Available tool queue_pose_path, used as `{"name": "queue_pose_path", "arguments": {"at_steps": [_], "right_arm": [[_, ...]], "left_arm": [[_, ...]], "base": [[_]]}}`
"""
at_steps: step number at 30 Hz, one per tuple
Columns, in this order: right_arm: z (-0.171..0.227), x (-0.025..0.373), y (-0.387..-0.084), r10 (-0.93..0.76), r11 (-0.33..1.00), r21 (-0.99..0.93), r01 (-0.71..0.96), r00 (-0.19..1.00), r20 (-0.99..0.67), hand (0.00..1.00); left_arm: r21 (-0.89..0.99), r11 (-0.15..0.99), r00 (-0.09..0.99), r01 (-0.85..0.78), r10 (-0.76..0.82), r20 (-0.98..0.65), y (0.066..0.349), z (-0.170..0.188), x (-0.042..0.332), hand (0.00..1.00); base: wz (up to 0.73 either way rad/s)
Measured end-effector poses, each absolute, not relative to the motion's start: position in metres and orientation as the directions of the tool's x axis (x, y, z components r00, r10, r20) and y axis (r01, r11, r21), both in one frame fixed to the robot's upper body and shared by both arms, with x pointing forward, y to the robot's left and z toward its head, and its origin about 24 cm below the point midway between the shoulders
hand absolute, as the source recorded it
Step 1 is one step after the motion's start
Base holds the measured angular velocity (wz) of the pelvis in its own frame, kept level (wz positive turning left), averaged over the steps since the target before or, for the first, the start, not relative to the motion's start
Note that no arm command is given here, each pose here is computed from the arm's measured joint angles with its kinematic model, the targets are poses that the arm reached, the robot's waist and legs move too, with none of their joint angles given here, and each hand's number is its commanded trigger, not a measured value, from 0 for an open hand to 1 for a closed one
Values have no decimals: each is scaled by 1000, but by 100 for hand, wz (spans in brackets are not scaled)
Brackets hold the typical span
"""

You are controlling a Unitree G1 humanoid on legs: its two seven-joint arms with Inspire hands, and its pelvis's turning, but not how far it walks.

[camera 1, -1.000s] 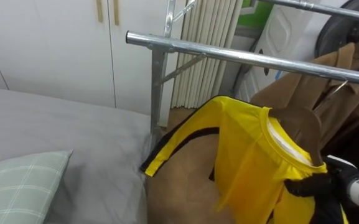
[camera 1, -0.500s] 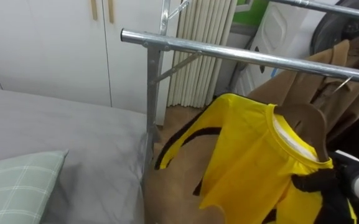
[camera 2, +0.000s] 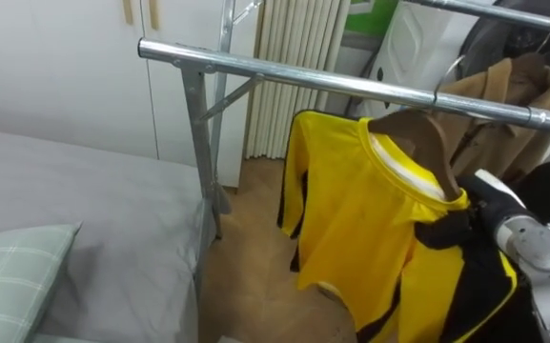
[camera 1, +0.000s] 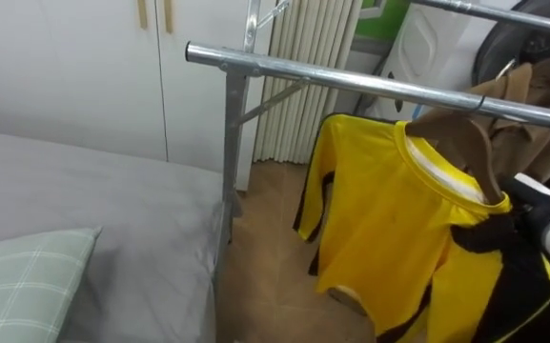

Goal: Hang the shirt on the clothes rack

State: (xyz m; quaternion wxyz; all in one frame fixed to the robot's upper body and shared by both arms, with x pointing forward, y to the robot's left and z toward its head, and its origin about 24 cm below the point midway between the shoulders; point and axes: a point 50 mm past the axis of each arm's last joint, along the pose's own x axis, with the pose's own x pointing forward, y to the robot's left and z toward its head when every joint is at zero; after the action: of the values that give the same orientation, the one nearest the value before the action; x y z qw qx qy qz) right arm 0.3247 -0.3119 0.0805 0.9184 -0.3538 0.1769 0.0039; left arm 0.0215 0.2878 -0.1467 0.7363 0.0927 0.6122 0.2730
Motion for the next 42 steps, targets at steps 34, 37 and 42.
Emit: {"name": "queue_pose_path", "arguments": {"at_steps": [34, 37, 42], "right_arm": [[30, 306, -303, 233, 900, -173, -401, 776, -586, 100], [27, 304, -304, 252, 907, -131, -401, 764, -594, 100], [22, 302, -307, 253, 918, -95, -385, 752, -609, 100]], "left_arm": [[447, 859, 127, -248, 486, -864, 293, -145, 24, 0], [441, 864, 144, -242, 481, -865, 296, -143, 27, 0], [444, 868, 168, -224, 483, -859, 295, -141, 32, 0]], "base": [[1], [3], [6]]}}
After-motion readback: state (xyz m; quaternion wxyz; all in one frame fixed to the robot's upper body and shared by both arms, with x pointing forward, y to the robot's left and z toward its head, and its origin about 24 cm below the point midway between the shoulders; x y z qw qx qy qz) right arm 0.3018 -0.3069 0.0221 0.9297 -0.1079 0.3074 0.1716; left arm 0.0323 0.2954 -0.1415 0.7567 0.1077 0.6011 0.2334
